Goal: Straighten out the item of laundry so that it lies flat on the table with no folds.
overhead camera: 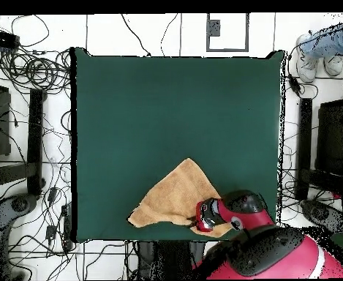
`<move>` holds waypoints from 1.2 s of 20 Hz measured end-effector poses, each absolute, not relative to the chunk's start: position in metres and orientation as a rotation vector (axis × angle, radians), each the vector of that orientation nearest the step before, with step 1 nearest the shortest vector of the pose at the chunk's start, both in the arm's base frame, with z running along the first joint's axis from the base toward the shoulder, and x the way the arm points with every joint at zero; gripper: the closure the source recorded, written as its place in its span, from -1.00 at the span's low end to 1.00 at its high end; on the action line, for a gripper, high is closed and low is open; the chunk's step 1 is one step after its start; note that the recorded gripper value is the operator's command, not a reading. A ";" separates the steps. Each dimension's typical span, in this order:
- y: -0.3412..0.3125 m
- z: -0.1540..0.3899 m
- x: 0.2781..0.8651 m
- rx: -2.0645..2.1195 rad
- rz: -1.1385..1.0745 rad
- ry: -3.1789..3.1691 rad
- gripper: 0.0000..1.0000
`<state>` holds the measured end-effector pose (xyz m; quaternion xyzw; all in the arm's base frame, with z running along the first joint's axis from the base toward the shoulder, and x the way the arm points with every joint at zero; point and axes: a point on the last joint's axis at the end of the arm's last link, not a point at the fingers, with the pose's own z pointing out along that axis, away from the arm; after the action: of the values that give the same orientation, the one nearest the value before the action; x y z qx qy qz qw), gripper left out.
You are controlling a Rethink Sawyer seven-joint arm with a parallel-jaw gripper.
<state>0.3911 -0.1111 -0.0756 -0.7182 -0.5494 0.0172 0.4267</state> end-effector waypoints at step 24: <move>-0.088 -0.086 0.362 -1.742 0.060 -1.250 1.00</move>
<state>0.3621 -0.0880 -0.0865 -0.7134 -0.5117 0.0244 0.4781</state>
